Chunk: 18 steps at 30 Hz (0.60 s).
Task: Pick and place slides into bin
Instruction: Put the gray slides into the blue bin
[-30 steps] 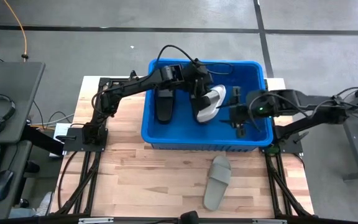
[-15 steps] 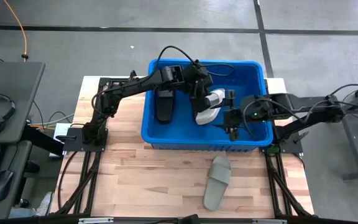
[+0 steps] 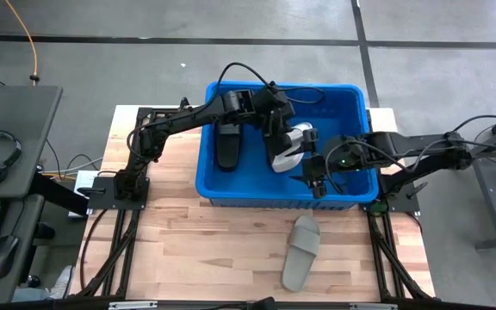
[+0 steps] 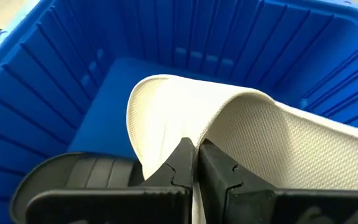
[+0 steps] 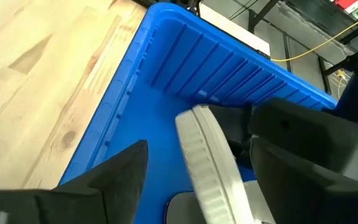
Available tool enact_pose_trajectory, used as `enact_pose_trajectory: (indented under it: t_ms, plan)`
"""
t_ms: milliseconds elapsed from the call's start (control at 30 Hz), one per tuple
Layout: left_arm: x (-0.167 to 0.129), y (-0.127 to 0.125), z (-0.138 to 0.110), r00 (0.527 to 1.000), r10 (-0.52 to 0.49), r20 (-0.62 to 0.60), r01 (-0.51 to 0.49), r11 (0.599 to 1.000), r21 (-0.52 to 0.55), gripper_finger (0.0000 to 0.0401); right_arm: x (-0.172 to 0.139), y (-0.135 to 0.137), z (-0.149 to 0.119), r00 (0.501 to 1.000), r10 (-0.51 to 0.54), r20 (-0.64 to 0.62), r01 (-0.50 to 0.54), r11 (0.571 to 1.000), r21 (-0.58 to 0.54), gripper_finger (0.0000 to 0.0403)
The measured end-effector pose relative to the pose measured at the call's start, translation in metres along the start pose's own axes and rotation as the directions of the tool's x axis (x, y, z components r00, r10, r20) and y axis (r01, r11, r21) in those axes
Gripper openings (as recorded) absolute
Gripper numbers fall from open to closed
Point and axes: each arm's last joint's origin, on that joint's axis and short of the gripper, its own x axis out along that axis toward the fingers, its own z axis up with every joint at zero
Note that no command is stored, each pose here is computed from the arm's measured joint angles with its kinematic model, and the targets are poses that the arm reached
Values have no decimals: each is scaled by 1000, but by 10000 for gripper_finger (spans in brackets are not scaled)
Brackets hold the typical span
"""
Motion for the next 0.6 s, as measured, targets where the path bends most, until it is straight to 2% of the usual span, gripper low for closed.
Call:
enact_pose_trajectory:
  t_ms: [300, 467, 600]
  plan:
    - [0, -2, 0, 998, -59, 0, 59, 998, -27, 0, 5, 2, -2, 999, 12, -31, -12, 1000, -7, 236]
    - [0, -2, 0, 998, -61, 0, 61, 998, -27, 0, 7, 2, -2, 999, 8, -40, -8, 1000, 4, 221]
    - [-3, -2, 1, 998, -61, 2, 61, 998, -25, 0, 7, 2, -2, 999, 10, -46, -9, 1000, 9, 192]
